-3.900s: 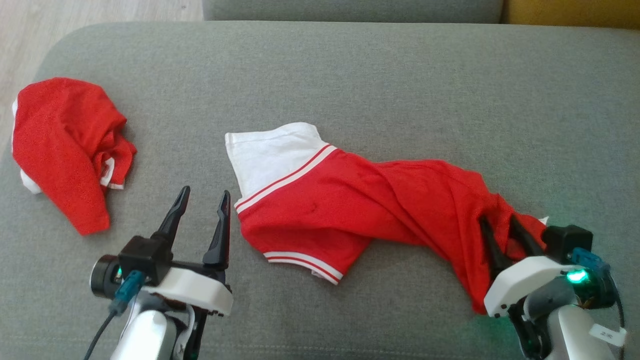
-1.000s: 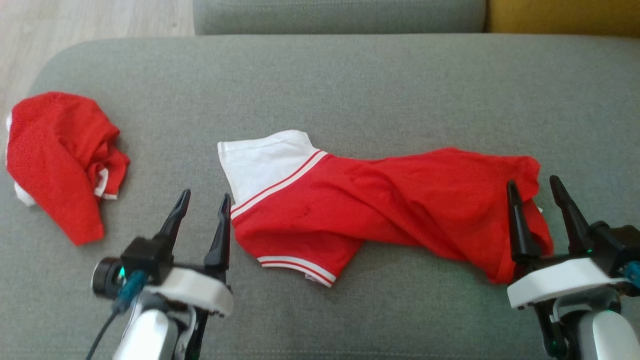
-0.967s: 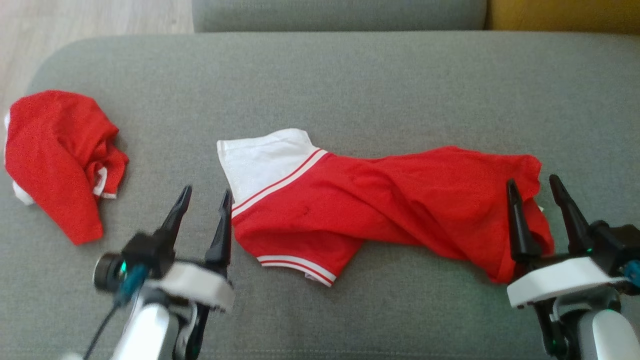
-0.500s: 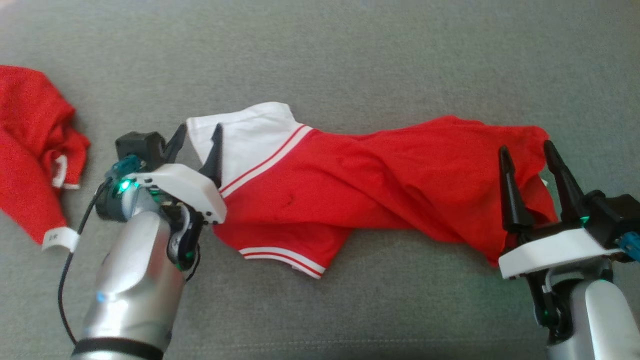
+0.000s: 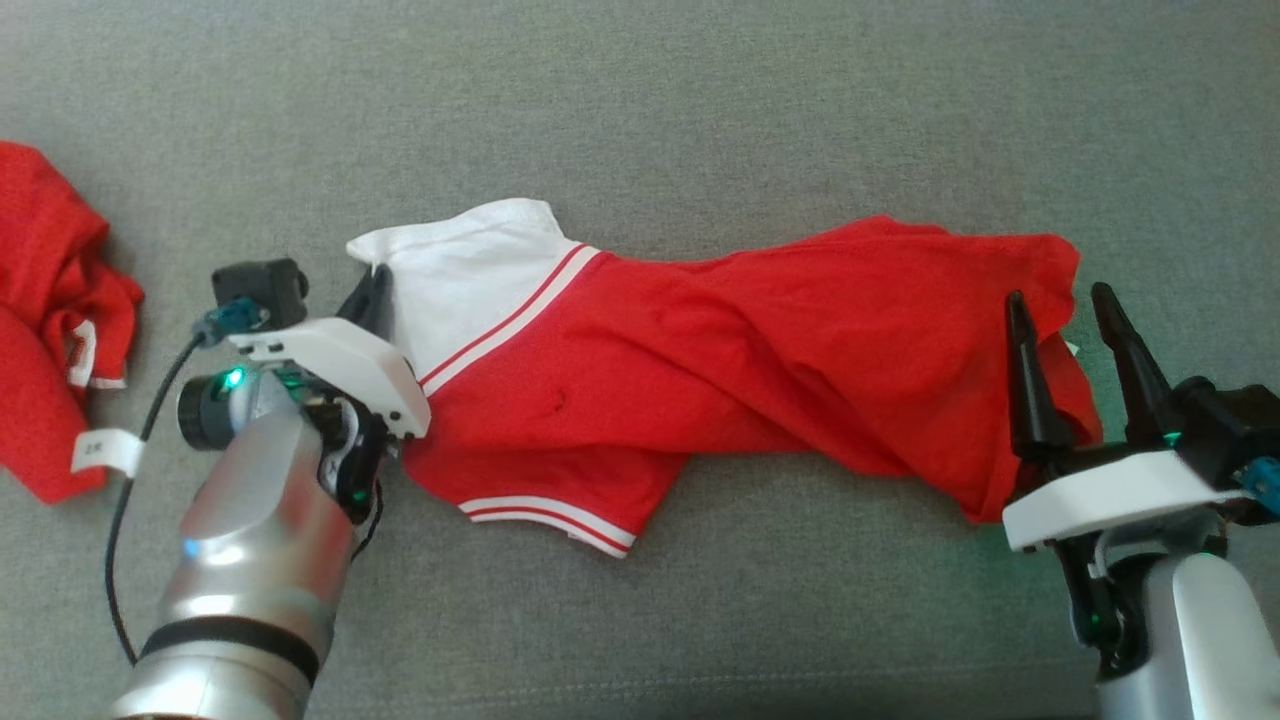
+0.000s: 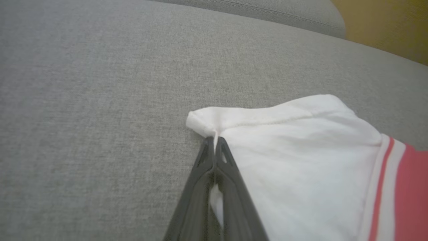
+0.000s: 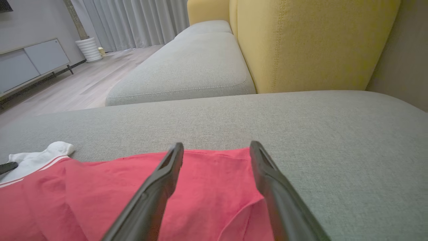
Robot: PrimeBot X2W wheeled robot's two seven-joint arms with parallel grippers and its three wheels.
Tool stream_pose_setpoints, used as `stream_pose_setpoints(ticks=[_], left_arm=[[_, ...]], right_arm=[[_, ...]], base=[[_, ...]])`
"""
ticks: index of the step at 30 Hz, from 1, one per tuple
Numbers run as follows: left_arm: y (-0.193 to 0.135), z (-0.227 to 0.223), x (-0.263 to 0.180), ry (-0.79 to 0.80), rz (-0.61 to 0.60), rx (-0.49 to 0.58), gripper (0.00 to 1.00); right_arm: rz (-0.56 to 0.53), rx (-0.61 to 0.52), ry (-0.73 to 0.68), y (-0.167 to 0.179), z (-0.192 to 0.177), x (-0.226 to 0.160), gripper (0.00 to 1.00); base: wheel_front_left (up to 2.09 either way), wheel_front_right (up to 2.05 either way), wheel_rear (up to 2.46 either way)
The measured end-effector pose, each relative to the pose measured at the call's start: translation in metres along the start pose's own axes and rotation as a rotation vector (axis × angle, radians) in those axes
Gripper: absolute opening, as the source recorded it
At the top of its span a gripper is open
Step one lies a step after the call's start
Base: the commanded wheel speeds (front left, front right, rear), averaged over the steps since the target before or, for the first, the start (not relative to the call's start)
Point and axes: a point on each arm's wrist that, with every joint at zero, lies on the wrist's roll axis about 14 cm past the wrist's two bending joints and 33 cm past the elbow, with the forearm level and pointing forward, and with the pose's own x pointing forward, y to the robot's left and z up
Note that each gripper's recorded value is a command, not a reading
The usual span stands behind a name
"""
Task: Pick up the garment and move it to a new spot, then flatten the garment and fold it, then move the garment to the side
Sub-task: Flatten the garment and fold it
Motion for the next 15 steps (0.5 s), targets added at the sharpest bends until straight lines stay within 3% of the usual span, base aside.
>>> stream_pose_setpoints(ticks=[8, 15], left_arm=[[-0.004, 0.01, 0.0, -0.042, -0.019, 0.017, 0.0], [-0.008, 0.022, 0.001, -0.08, -0.037, 0.036, 0.0]], right_arm=[[-0.069, 0.004, -0.001, -0.025, 0.005, 0.018, 1.0], [-0.054, -0.015, 0.164, -0.024, -0.026, 0.048, 1.0]], base=[[0.0, 0.0, 0.0], [0.0, 0.0, 0.0]])
